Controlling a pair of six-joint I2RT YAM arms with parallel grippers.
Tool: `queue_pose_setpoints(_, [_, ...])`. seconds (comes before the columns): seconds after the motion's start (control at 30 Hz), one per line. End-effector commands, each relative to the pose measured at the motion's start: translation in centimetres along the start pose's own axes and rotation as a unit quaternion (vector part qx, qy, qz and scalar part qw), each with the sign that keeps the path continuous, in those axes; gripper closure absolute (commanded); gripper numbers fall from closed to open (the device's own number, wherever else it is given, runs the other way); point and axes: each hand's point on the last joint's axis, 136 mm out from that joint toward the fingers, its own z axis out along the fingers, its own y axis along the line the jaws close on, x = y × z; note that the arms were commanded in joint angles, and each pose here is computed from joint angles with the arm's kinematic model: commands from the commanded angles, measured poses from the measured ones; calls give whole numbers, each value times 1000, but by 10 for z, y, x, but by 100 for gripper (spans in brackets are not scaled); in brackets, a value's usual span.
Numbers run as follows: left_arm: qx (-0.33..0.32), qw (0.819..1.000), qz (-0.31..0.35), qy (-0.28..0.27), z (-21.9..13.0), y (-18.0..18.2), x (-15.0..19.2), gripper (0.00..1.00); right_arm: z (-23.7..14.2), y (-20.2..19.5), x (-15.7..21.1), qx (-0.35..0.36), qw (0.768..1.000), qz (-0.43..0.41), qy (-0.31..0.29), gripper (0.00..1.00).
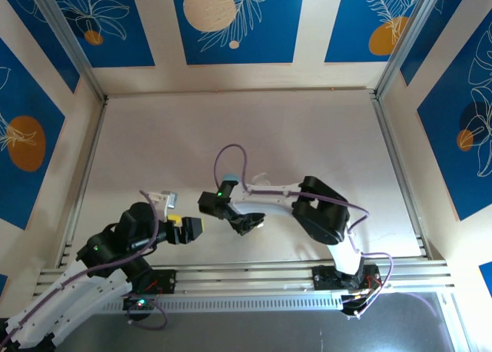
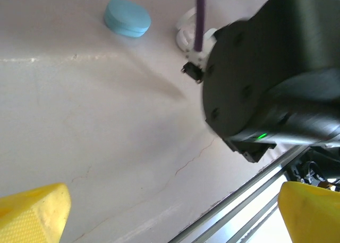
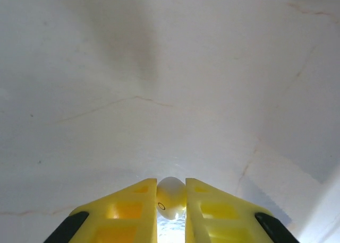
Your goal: Insert the wireless bluetooth earbuds into the charging case
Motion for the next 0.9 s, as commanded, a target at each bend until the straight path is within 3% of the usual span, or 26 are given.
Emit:
queue_pose_setpoints(0.0, [37,999,23,-27,-7,-22,-18,0,-19,-11,-4,-54,997,45,-31,84])
queue_pose_setpoints(0.23, [80,995,45,-28,-1,-45,-30,0,-52,-30,-9,-194,971,96,-104,84])
queue_pose_setpoints(0.47, [116,991,71,-17,15,-69,-39,0,-75,-55,-3,-341,916,151,-146,83])
queue_pose_setpoints(0.7, [110,988,112,3,48,-89,-41,0,-91,-84,9,-422,868,192,-177,83])
queue_pose_setpoints(0.87, [110,982,153,25,72,-106,-36,0,-91,-96,16,-450,848,213,-183,83])
